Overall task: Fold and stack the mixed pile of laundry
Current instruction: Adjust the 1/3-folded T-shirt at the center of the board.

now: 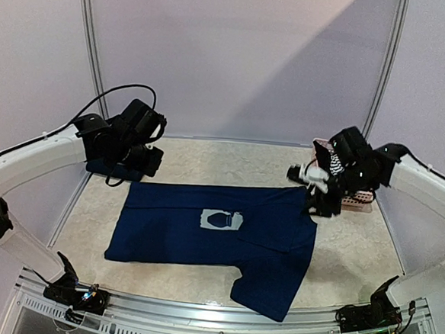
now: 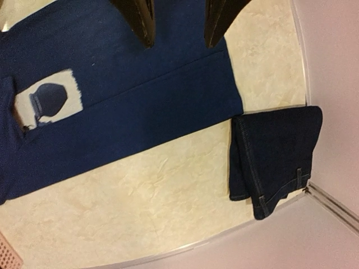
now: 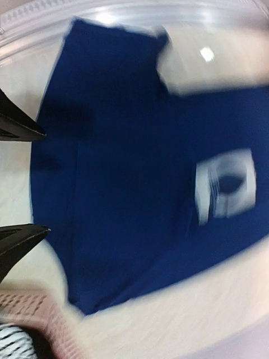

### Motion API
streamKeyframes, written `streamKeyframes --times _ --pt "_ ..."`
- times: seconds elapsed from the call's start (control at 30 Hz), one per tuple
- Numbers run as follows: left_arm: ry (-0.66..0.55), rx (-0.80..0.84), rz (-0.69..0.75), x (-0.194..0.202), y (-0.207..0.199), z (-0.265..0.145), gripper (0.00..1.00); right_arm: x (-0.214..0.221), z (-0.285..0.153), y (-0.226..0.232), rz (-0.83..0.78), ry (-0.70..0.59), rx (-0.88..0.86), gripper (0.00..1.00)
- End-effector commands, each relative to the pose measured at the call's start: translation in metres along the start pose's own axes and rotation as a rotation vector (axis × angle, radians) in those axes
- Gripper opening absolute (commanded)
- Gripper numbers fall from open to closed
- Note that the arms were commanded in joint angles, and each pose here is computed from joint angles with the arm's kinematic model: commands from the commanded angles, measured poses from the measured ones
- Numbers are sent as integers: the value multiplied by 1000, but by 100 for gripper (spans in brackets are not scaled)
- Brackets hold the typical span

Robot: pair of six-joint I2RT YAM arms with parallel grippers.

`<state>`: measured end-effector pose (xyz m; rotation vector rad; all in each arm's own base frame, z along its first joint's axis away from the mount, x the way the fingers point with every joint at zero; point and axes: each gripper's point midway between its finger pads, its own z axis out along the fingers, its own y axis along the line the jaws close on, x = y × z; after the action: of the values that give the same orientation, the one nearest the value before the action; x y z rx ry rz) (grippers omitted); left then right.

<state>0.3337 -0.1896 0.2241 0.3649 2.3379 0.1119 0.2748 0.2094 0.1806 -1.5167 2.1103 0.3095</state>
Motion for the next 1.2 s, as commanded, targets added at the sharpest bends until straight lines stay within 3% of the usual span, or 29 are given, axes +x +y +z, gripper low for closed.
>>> streamKeyframes --times 0.0,0.17,0.37,0.57,0.97,1.17 --pt "87 -130 100 46 28 8 31 56 27 144 -335 93 -365 49" --pt "151 -106 96 76 35 5 41 85 34 215 -607 164 -453 44" --pt "365 -76 -46 130 52 19 44 109 45 260 -839 246 -470 40" --pt "427 -31 -194 160 56 21 43 103 54 273 -873 224 -465 40" --pt "508 9 -283 187 51 20 40 104 86 290 -982 257 -423 34" --pt "537 50 -387 205 41 19 39 103 90 286 -985 270 -393 18"
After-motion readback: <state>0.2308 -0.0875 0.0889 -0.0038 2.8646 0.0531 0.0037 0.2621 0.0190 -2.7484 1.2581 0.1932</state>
